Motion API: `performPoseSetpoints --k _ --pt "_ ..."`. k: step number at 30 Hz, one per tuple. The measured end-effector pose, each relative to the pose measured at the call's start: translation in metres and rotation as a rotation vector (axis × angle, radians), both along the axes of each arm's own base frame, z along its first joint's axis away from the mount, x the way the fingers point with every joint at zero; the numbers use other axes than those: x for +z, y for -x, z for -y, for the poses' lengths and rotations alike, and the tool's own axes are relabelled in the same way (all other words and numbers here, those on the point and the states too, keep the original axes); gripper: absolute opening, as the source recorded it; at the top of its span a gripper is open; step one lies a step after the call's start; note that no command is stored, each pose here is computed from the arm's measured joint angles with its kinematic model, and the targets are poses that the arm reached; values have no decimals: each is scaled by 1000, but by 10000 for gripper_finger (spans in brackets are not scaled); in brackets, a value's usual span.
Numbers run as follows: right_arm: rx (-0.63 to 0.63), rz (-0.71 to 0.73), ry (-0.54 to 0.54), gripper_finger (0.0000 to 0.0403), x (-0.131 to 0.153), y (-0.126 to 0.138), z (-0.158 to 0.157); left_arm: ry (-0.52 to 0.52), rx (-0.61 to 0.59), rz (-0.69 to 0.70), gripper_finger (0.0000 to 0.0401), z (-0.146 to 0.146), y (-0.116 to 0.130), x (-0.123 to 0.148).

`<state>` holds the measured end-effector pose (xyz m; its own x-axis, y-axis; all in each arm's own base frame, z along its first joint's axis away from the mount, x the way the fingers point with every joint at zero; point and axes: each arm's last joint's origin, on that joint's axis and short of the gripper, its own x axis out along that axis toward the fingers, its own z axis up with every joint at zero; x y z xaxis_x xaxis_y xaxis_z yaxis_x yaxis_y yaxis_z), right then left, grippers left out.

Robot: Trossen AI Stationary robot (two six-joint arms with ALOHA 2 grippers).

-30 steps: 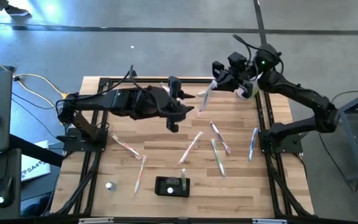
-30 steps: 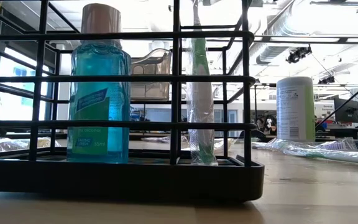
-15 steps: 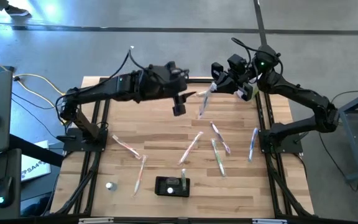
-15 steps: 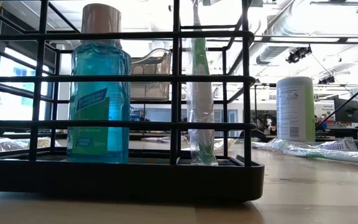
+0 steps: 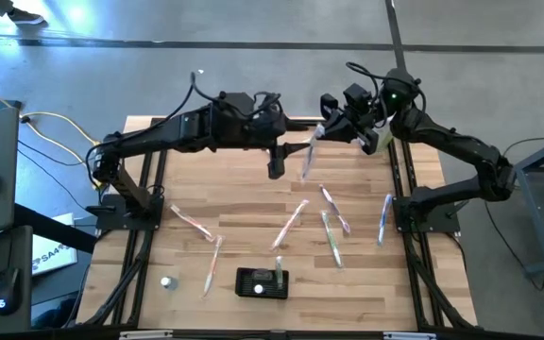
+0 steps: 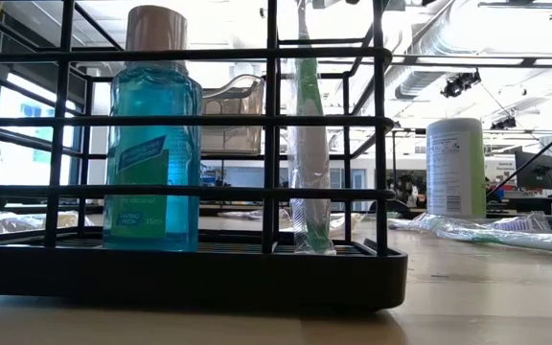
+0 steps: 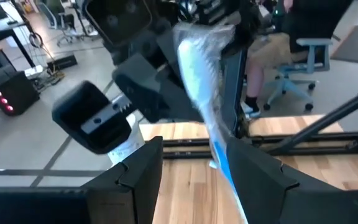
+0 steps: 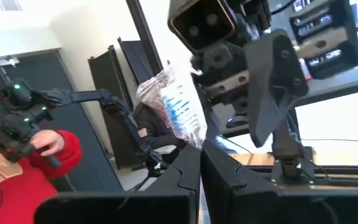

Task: Pick & Place toothbrushing station
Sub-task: Put the left blue toothbrush into the black wire organizer

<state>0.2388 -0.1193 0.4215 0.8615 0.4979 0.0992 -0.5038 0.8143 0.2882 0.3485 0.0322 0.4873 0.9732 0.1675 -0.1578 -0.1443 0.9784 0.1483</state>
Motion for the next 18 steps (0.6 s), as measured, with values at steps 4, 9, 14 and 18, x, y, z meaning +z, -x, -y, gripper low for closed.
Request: performPoseSetpoints --k 4,9,14,18 --pt "-4 0 7 2 -1 0 0 16 2 -10 177 -1 -8 -6" --pt "-29 7 16 2 -1 -1 1 30 -41 -26 177 0 -18 -14" --pt "-32 8 18 2 -1 -1 1 70 -39 -38 177 -1 -24 -20" --pt "-45 11 18 2 -1 -1 1 87 -35 -44 177 -1 -25 -22"
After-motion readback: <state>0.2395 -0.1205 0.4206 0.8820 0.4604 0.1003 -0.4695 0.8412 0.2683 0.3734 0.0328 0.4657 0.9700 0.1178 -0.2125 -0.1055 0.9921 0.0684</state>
